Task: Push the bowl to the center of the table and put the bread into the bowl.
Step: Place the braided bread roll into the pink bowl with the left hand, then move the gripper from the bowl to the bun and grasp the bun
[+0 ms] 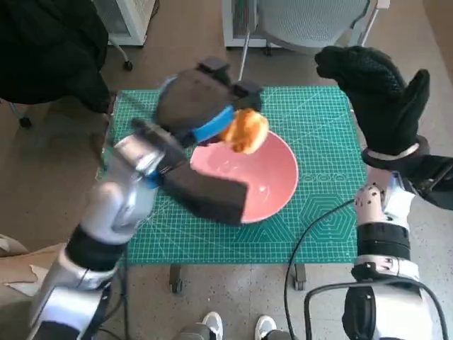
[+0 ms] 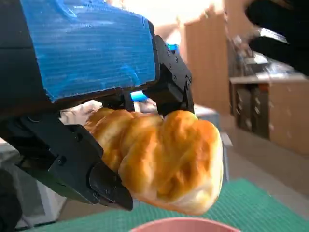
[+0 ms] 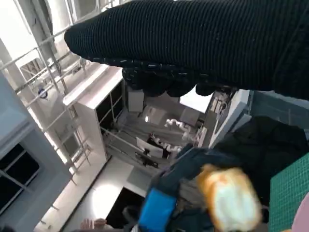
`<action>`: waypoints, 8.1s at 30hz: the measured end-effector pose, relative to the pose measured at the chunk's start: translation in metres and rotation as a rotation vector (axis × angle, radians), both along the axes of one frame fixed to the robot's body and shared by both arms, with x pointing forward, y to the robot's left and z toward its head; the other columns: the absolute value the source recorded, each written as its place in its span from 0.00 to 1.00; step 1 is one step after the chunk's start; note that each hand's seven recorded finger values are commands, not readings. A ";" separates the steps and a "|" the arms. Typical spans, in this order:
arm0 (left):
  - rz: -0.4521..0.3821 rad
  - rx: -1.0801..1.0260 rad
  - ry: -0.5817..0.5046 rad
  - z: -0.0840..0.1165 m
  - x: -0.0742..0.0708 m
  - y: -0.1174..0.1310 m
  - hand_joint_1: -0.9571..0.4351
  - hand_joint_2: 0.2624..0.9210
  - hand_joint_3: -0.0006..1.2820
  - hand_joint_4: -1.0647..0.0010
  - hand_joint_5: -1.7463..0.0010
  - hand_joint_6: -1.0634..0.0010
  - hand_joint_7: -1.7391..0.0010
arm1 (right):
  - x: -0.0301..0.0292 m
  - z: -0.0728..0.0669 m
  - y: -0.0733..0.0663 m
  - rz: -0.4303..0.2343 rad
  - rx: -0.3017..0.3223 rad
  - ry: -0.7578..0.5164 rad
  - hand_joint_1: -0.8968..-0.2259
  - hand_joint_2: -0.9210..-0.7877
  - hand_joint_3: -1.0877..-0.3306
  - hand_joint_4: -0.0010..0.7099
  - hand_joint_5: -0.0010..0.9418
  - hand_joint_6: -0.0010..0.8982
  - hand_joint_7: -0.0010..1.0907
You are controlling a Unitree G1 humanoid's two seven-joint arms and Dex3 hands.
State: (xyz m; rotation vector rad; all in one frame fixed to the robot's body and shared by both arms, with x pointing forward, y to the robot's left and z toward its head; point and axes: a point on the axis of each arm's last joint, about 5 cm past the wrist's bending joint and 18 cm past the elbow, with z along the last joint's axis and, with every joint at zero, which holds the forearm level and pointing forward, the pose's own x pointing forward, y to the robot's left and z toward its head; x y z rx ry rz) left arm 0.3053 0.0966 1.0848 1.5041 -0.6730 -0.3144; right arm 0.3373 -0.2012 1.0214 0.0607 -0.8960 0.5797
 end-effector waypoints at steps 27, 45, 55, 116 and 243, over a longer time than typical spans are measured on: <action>0.045 0.017 0.225 -0.037 0.027 -0.012 0.59 0.90 0.16 0.69 0.53 0.73 0.44 | -0.0032 0.000 -0.006 -0.047 0.003 -0.011 0.27 0.00 0.30 0.35 0.00 0.35 0.00; 0.061 0.041 0.160 -0.034 0.027 0.002 0.37 0.92 0.00 0.78 1.00 0.77 0.82 | -0.0029 -0.001 -0.006 -0.051 0.009 -0.002 0.27 0.00 0.30 0.36 0.00 0.35 0.00; 0.039 0.041 0.093 -0.039 0.026 0.016 0.29 0.92 0.00 0.82 1.00 0.75 0.87 | -0.0027 -0.002 -0.005 -0.049 0.010 0.002 0.28 0.00 0.30 0.36 0.00 0.35 0.00; 0.175 0.011 0.007 -0.037 -0.033 0.172 0.22 0.71 0.00 0.75 0.99 0.61 0.95 | 0.0008 -0.002 0.003 0.016 0.014 0.023 0.28 0.00 0.32 0.36 0.00 0.35 0.00; 0.543 0.058 0.465 -0.138 0.029 0.131 0.69 1.00 0.11 0.42 0.28 0.49 0.29 | -0.0077 0.008 -0.013 -0.027 -0.021 -0.031 0.26 0.00 0.36 0.38 0.00 0.39 0.01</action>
